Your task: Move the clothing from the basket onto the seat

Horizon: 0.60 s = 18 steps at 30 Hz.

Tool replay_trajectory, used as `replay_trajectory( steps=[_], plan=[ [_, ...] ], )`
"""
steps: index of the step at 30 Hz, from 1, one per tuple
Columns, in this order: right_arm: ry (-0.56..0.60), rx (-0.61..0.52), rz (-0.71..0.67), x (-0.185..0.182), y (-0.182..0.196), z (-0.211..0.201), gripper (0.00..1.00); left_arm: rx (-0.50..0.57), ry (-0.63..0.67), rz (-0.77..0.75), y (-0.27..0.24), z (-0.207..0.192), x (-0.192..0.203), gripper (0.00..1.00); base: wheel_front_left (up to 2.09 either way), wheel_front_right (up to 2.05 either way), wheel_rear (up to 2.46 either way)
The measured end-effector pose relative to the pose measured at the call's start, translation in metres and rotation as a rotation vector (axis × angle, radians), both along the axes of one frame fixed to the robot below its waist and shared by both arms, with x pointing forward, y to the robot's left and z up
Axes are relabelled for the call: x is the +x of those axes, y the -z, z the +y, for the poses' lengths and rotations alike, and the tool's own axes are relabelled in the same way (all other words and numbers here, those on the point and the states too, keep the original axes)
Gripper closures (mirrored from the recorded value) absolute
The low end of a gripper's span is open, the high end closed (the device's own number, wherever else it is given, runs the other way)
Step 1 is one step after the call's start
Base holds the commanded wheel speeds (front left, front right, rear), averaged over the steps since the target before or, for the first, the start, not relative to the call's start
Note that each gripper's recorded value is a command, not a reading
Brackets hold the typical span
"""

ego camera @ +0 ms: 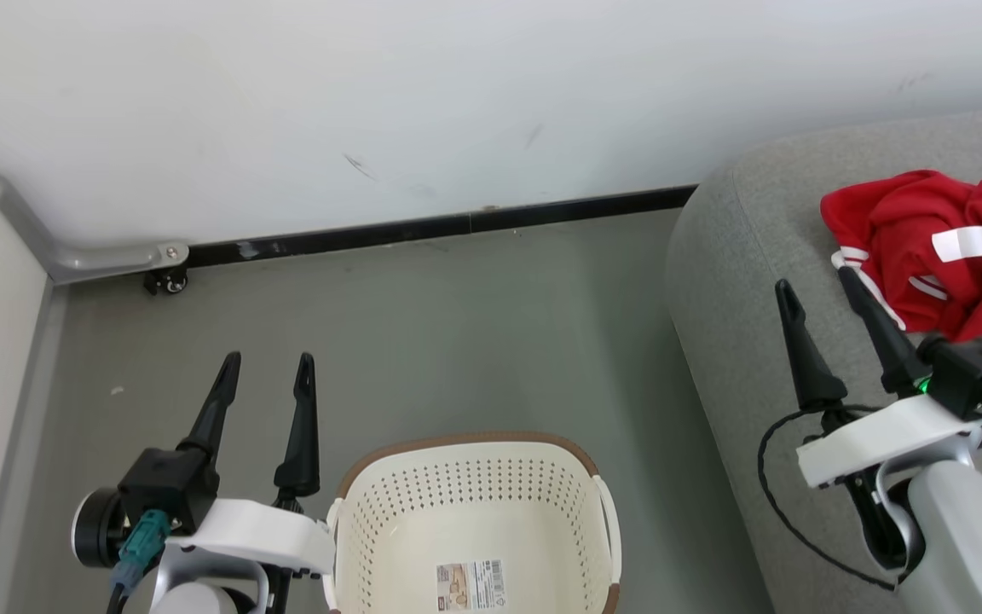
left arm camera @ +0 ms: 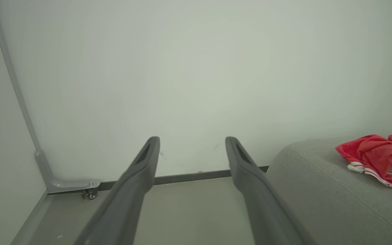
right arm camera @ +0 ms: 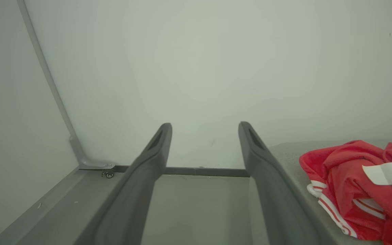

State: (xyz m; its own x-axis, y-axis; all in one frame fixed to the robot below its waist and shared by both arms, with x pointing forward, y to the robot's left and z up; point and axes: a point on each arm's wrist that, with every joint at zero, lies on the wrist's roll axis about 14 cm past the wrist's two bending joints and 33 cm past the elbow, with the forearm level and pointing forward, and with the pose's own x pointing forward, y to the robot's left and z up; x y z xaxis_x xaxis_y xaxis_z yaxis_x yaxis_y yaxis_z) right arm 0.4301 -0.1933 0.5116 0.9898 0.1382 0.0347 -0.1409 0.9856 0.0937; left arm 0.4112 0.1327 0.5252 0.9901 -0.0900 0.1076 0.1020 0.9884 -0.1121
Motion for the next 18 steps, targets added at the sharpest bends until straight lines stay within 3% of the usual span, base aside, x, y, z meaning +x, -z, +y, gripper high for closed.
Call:
replay_trajectory(
  steps=[18],
  plan=[
    [-0.007,0.017,-0.002,-0.043,0.01,0.027,0.0,0.013,-0.045,-0.007,-0.002,0.014,-0.029,0.0,0.0,0.0,0.0]
  ],
)
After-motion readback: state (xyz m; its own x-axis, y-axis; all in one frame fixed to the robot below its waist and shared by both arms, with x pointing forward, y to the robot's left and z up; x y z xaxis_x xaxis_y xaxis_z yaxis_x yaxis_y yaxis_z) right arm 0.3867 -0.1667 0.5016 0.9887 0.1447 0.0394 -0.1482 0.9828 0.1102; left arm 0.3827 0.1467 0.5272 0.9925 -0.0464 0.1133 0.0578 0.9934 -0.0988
